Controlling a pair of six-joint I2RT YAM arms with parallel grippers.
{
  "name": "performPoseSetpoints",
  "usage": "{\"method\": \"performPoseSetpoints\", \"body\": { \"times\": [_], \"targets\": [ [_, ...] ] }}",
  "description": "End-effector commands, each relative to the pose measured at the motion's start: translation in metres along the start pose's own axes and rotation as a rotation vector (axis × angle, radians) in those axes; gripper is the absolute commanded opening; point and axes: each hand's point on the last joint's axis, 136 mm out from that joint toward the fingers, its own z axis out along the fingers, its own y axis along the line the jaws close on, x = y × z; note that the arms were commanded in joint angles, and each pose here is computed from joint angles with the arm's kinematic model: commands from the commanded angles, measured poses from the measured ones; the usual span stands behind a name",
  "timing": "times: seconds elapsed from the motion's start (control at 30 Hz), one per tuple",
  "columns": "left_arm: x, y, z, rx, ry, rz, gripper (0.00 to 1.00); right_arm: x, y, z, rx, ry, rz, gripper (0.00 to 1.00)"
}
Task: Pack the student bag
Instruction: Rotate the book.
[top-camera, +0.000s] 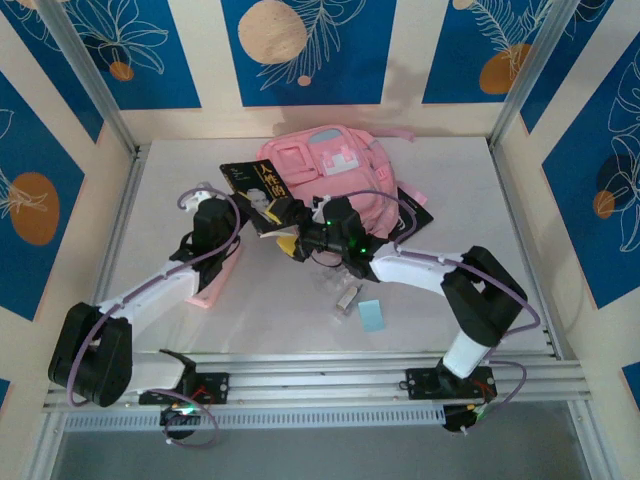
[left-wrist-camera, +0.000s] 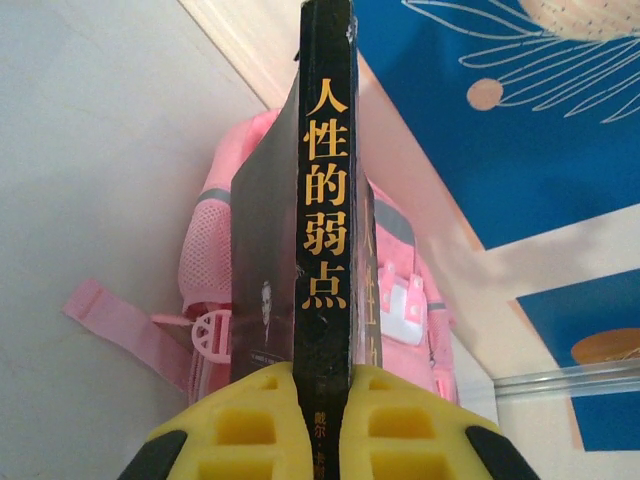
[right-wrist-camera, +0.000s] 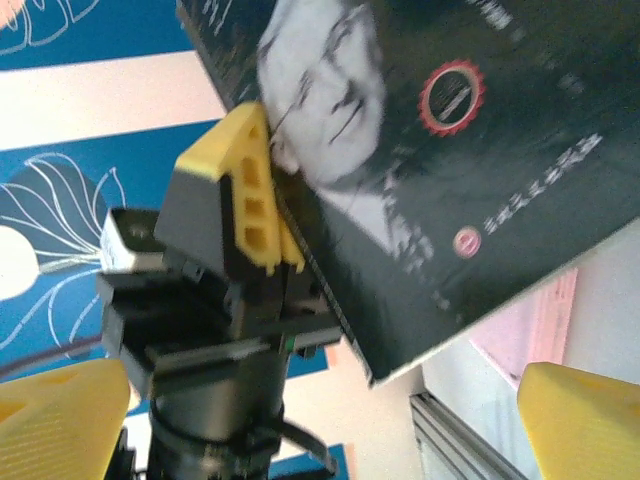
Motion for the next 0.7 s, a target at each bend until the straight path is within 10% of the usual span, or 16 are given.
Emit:
{"method": "performPoseSetpoints", "body": {
  "times": [0.0, 0.33, 0.53, 0.67],
  "targets": [
    [-0.034, -0.041, -0.019, 0.153, -0.144, -0.096, 0.00, 0.001, 0.020, 0.009, -0.118, -0.003, 0.068, 0.99],
    [-0.022, -0.045, -0.029, 0.207, -0.066, -0.190, 0.00, -0.024, 0.016, 0.034, -0.203, -0.059, 0.136, 0.91],
    [-0.012, -0.034, -0.033, 0.173, -0.018, -0.186, 0.00, -0.036, 0.030, 0.029, -0.235, -0.083, 0.098, 0.17],
    [-0.002, -0.030, -0.033, 0.159, 0.027, -0.143, 0.17, -0.045, 0.036, 0.017, -0.224, -0.101, 0.056, 0.00]
  ]
}}
